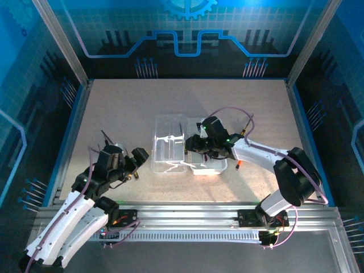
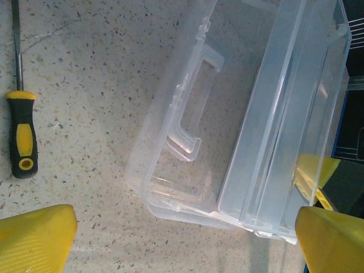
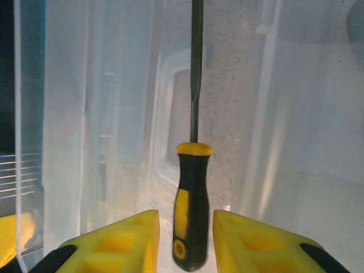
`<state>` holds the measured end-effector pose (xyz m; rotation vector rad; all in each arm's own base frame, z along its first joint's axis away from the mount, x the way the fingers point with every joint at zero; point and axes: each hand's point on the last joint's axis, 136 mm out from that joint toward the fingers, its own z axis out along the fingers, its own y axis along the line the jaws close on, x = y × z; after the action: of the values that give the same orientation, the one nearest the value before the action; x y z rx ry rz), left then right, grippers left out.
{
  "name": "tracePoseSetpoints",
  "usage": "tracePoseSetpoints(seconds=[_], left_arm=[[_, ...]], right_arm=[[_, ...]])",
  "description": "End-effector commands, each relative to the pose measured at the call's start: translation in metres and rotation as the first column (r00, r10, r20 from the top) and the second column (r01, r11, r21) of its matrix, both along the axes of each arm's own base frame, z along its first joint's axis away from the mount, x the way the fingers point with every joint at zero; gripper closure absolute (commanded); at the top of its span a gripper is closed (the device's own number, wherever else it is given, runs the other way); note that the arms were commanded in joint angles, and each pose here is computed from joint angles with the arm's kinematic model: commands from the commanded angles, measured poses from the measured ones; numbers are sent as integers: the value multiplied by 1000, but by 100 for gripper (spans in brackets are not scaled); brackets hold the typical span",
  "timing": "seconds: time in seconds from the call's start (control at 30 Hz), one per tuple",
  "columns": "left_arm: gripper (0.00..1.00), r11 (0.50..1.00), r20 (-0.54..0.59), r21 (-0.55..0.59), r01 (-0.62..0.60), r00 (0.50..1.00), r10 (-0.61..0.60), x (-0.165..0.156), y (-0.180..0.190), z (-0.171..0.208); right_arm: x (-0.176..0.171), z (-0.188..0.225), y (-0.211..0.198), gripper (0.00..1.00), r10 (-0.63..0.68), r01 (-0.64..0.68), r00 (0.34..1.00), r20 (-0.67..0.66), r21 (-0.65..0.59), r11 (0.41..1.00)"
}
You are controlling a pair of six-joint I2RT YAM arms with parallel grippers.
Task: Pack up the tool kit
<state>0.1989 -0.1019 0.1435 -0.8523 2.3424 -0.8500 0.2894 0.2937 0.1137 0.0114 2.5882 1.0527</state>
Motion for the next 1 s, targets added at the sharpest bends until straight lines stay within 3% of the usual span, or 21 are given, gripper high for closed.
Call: tracePoseSetpoints(seconds=[0.0,0.2,0.33,0.5,0.77,0.97], left_arm=[[1,999,56,-29,22,998,-21,3,-4,22],[1,1000,91,-8,14,996,-14,4,0,35],[1,999,105,42,13,994,-17,3,7,39],[1,996,101,85,1,995,-10,-4,16,29],[1,996,211,87,-9,977,-10,18,12,20],[1,980,269,182,-81,963,30,47,22,43]], right_arm=[[-6,23,4,71,15,-17,999,44,50,999],[-13,43,-12,74,-3,-1,996,92,48,999],[-17,61,-38,74,-28,34,986,165,-31,999],[-30,82,-92,59,-74,120,955,289,-146,982],[-51,61,-171,50,-217,287,929,298,-215,933],[-30,45,-210,46,-317,412,892,323,-292,863]])
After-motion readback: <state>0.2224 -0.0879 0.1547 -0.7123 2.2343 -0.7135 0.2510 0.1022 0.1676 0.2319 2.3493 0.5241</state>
